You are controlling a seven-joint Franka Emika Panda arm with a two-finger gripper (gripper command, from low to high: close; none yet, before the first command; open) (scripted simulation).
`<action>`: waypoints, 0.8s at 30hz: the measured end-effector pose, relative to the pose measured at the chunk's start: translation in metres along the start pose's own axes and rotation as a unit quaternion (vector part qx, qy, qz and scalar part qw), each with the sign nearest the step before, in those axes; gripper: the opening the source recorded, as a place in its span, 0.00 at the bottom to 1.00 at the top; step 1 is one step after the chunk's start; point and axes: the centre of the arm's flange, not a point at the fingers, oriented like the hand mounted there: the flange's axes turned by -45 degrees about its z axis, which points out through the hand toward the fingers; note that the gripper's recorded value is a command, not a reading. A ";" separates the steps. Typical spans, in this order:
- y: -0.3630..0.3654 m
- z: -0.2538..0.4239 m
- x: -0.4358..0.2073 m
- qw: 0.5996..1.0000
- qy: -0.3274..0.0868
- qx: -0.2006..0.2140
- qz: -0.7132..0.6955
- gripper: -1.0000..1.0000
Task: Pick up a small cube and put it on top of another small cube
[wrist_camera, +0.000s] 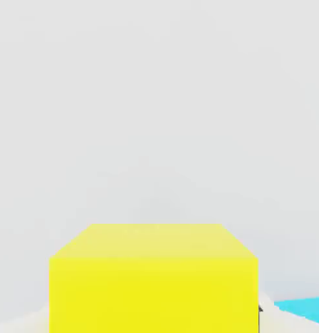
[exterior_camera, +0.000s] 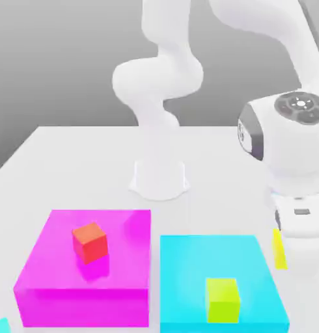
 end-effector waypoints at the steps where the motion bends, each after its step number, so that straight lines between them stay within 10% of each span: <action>1: 0.009 -0.005 -0.003 1.000 0.010 0.005 0.026 0.00; 12: 0.135 -0.063 -0.097 0.932 0.135 0.059 0.331 0.00; 24: 0.197 -0.077 -0.260 0.882 0.078 -0.019 0.464 0.00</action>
